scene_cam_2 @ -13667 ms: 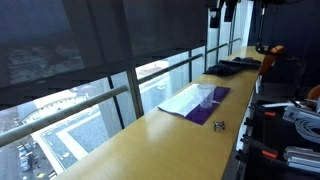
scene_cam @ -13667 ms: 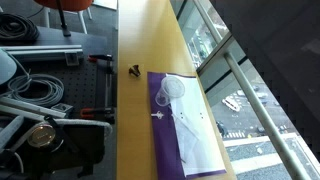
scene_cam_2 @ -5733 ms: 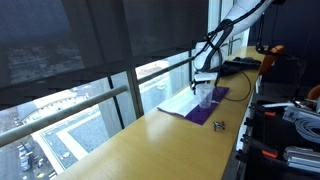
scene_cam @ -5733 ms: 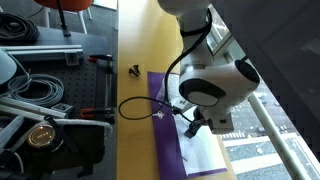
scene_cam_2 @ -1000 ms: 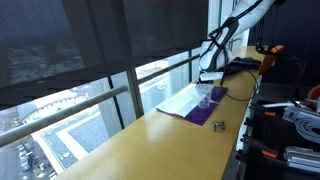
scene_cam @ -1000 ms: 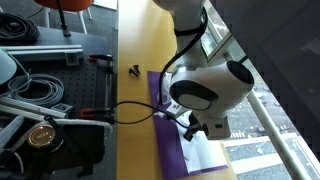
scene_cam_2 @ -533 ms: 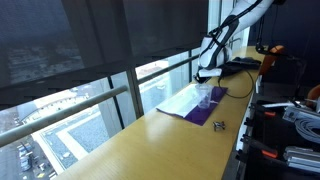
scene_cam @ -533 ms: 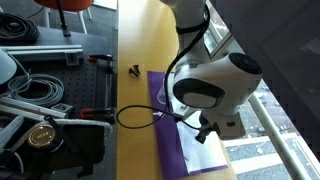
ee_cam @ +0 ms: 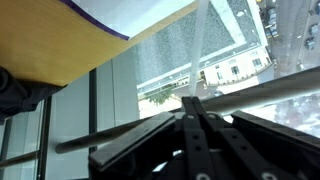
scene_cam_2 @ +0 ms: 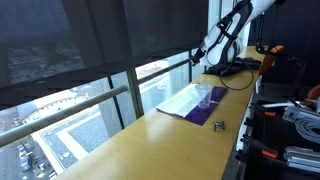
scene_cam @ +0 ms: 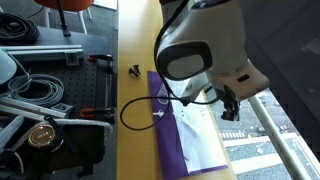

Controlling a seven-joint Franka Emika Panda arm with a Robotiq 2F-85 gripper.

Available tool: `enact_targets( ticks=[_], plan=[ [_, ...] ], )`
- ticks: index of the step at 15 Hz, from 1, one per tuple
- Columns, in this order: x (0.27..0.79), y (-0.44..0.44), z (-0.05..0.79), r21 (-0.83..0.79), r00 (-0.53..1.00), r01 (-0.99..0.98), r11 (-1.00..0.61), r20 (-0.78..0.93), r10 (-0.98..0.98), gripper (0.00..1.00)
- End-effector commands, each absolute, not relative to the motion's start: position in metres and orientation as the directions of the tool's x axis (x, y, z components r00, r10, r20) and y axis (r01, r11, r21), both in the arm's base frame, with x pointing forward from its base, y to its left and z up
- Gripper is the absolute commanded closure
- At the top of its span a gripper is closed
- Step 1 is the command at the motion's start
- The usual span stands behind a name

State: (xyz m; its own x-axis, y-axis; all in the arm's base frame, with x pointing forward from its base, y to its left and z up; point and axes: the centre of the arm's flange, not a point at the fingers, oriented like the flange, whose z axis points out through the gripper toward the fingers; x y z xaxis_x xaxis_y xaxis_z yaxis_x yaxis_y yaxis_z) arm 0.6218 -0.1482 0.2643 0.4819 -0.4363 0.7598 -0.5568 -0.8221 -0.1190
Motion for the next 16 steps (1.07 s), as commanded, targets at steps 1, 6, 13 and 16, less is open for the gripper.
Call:
enact_targets(
  ticks=[1, 6, 13, 16],
  plan=[
    [0.557, -0.090, 0.300, -0.146, 0.357, -0.491, -0.859, 0.866, -0.351, 1.00],
    [0.529, -0.045, 0.324, -0.176, 0.313, -0.473, -0.863, 0.882, -0.352, 1.00],
    [0.509, -0.020, 0.315, -0.113, 0.377, -0.397, -0.911, 0.885, -0.274, 1.00],
    [0.502, -0.017, 0.310, -0.071, 0.417, -0.372, -0.926, 0.878, -0.234, 1.00]
  ],
)
